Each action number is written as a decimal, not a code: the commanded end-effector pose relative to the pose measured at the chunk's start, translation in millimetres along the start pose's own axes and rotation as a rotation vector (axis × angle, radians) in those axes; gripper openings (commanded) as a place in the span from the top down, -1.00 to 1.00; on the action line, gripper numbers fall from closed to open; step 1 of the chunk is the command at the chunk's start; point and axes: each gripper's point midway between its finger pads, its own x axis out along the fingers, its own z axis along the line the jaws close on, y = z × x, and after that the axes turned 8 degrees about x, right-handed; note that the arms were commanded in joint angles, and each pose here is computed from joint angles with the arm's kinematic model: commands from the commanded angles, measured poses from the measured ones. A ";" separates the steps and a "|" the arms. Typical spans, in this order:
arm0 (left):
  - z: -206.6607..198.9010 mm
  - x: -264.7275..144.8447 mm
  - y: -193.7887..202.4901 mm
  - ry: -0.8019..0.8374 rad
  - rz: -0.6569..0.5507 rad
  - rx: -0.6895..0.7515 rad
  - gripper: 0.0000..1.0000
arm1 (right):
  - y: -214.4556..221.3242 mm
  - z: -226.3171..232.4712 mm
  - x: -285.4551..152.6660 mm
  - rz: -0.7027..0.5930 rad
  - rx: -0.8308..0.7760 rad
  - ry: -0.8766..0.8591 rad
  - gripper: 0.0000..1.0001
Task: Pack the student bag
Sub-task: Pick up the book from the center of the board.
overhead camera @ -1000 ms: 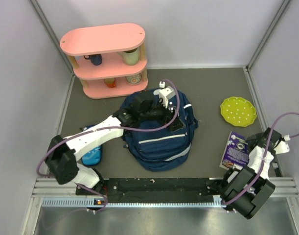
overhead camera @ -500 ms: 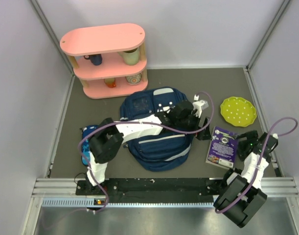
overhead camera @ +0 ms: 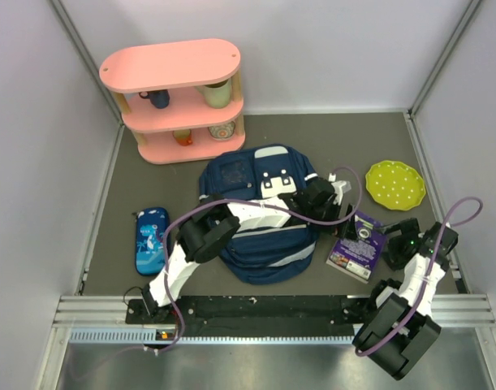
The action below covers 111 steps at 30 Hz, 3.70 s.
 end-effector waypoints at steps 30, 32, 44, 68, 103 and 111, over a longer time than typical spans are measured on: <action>-68.8 -0.6 -27.1 0.270 -0.056 -0.011 0.15 | 23.3 1.1 -4.4 0.099 -0.031 -0.040 -0.68; -63.7 1.4 -25.2 0.253 -0.051 -0.017 0.23 | 23.7 0.9 -4.1 0.101 -0.029 -0.041 -0.68; -57.4 -7.0 -29.2 0.172 -0.049 0.078 1.00 | 18.0 18.7 -11.8 0.100 -0.043 -0.081 -0.69; -89.2 -229.6 -154.7 0.046 -0.546 0.278 1.00 | 41.2 166.6 -104.8 0.248 -0.229 -0.590 -0.89; -57.8 -280.2 -112.2 0.047 -0.575 0.276 -0.50 | 161.7 214.8 -131.0 0.588 -0.590 -0.953 1.00; -33.5 -297.7 -117.7 -0.011 -0.654 0.218 -0.97 | 170.5 222.2 -160.6 0.686 -0.592 -1.087 1.00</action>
